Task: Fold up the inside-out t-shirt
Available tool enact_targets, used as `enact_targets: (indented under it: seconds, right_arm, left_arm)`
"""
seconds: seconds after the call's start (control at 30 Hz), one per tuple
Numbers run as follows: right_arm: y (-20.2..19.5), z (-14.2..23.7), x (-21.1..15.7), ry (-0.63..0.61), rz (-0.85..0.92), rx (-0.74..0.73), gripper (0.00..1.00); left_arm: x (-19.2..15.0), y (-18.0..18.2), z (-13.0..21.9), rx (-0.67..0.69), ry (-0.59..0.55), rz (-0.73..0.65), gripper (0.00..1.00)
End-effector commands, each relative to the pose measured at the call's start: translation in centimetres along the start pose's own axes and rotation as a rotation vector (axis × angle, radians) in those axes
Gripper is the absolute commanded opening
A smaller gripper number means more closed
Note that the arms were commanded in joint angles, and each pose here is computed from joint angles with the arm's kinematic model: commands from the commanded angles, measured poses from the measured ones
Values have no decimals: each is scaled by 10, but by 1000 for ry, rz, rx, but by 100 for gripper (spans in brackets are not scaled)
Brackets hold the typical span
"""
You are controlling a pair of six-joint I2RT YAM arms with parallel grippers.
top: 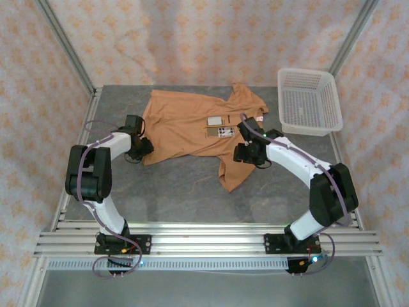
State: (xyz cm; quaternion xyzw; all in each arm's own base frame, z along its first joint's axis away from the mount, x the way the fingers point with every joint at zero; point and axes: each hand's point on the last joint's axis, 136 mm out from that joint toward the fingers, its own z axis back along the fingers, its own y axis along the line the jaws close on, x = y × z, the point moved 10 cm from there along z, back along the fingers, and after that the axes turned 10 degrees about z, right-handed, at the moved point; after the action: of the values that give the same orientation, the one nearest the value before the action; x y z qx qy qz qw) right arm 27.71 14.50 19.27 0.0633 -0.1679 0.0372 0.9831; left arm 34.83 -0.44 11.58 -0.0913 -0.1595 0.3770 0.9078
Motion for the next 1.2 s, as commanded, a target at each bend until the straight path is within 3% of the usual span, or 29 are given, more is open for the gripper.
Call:
enact_targets:
  seconds: [0.0,0.23,0.4,0.77,1.17]
  right_arm:
    - [-2,11,5,-16,7,-3,56]
    - [-1,11,3,-7,-1,11,55]
    - [0,7,-12,50,-30,36,55]
    - [25,-21,-81,199,-53,123,51]
    - [47,-62,-78,191,-34,98,48]
  left_arm:
    - [6,2,-2,26,-20,5,31]
    - [10,0,11,11,-45,7,0]
    - [11,-3,20,12,-47,8,0]
    - [15,-8,65,-24,-100,-5,0]
    - [12,-6,83,-24,-122,-5,0]
